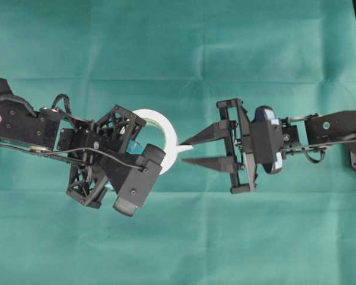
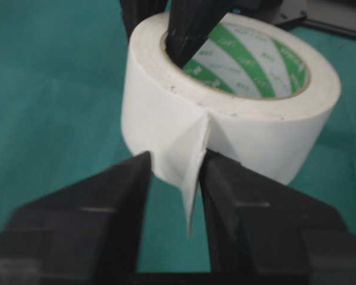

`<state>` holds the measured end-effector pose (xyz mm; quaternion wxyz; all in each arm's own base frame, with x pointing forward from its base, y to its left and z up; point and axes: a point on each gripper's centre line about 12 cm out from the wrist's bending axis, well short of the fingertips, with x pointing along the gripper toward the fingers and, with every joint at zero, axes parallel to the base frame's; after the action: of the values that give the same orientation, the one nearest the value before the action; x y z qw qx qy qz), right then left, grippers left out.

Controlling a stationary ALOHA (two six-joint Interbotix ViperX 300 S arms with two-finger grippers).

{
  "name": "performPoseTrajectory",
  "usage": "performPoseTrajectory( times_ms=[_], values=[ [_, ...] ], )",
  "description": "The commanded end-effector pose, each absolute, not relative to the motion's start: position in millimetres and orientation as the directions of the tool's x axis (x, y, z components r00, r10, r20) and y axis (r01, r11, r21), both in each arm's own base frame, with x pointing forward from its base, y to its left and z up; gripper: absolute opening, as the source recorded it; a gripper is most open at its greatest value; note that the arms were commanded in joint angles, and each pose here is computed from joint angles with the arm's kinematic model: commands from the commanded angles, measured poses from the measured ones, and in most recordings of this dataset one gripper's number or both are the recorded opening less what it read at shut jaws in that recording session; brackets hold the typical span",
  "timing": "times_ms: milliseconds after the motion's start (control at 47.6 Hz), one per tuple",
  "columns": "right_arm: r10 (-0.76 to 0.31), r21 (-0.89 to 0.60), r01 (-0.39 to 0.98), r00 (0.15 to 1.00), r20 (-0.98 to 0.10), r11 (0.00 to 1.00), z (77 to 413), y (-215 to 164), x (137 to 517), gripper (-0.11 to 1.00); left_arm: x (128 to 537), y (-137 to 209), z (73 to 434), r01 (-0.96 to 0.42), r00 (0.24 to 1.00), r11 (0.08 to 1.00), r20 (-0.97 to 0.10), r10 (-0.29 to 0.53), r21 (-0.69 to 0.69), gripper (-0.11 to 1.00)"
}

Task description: Peel off the duct tape with your right arm.

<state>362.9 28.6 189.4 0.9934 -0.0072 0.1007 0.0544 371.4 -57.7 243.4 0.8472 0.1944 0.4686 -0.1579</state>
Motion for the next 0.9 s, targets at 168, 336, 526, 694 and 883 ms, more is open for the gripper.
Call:
performPoseTrajectory(
  times_ms=[168,336,526,694,883],
  values=[
    [0.102,-0.005,-0.104,0.984,-0.143,0.995,203.8,26.7,368.2,-0.06,372.0,-58.8,252.7,0.446,0.535,0.874,-0.84,-0.09,0.191,0.21],
    [0.099,-0.004,-0.101,0.984,-0.145,0.995,203.3,26.0,367.9,-0.08,372.0,-58.8,252.7,0.446,0.535,0.874,-0.84,-0.09,0.191,0.21],
    [0.098,-0.005,-0.1,0.984,-0.148,0.995,202.2,25.4,367.2,-0.08,372.1,-58.3,252.7,0.445,0.535,0.875,-0.84,-0.089,0.191,0.21],
    [0.095,-0.005,-0.097,0.985,-0.145,0.995,202.0,24.3,366.7,-0.08,372.3,-59.0,253.2,0.445,0.536,0.876,-0.839,-0.091,0.189,0.21],
    [0.096,-0.005,-0.097,0.985,-0.142,0.995,202.0,24.3,366.4,-0.08,372.7,-57.8,253.8,0.439,0.538,0.879,-0.838,-0.089,0.189,0.21]
  ],
)
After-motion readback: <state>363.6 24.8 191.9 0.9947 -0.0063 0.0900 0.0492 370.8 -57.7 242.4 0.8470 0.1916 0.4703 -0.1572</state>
